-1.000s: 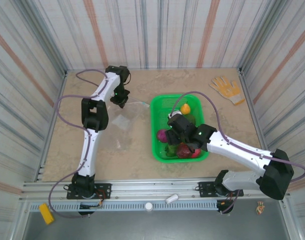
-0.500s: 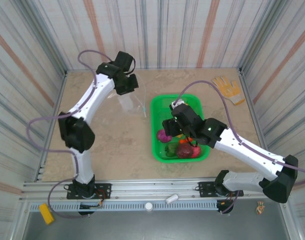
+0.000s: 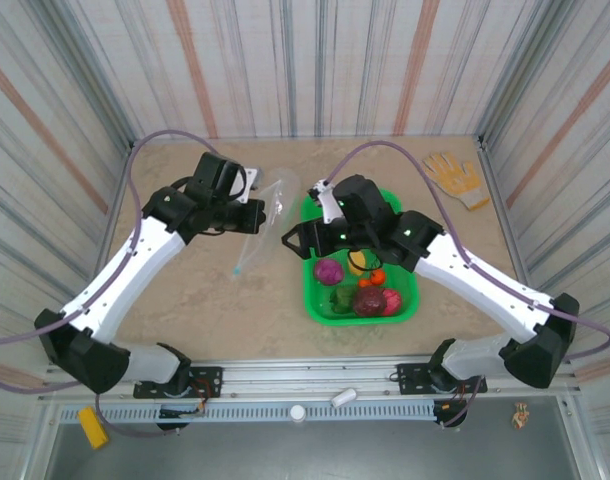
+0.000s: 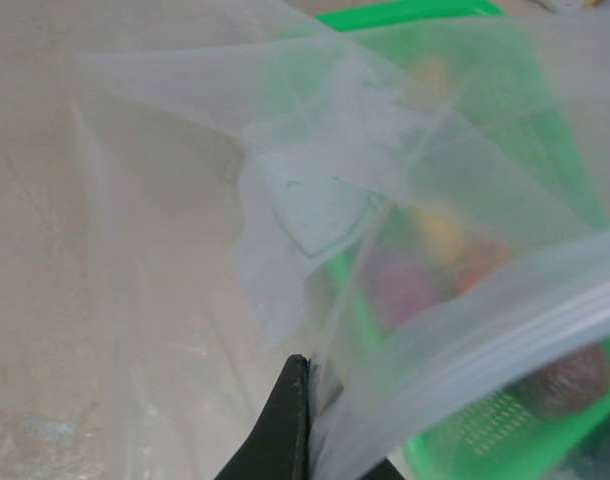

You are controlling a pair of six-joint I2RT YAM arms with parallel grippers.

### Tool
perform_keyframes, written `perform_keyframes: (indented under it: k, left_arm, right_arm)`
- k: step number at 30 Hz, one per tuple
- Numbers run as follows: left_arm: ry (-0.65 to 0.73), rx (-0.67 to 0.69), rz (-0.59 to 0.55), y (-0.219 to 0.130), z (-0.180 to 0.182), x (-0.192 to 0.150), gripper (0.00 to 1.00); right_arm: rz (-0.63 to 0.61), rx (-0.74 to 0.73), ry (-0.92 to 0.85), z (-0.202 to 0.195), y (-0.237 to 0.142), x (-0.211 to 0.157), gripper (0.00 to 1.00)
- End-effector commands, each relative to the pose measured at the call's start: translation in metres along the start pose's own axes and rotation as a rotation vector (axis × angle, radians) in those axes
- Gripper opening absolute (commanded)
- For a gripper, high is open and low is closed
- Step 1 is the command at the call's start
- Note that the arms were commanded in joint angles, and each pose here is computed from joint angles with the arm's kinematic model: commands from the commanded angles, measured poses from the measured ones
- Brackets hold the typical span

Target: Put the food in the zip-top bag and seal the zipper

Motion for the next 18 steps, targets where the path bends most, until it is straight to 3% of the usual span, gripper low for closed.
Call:
perform_keyframes:
  k: [1,6,10,18]
  left_arm:
    - [-0.043,-0.159,-0.038,-0.009,-0.009,-0.003,0.0]
    - [-0.175,-0.179,-0.053,-0.001,-0.006,-0.004,0.0]
    - [-0.259,-0.183,-0.044,0.004,-0.006,-0.002,0.0]
    - [-0.338,-0.084,-0.093,-0.004,0.001,-0.001,0.0]
  right_arm:
    - [-0.021,0.076,0.013,0.018,0.007,0.012,0.86]
    - [-0.06,0.032,0.029,0.015,0.008,0.011,0.86]
    - [-0.067,-0.091,0.04,0.002,0.011,0.012,0.83]
    - [-0.043,-0.372,0.022,-0.021,0.008,0.013,0.62]
Point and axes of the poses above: each hand's point on the last joint's axis, 136 mm out from that joint toward the fingers, its own y axis out along the fingers, its own z axis along the line the jaws close on, x = y × z, the point moved 9 cm from there along -y, back along the fingers, and after that the axes turned 11 degrees about -y, right-handed, at the moved point
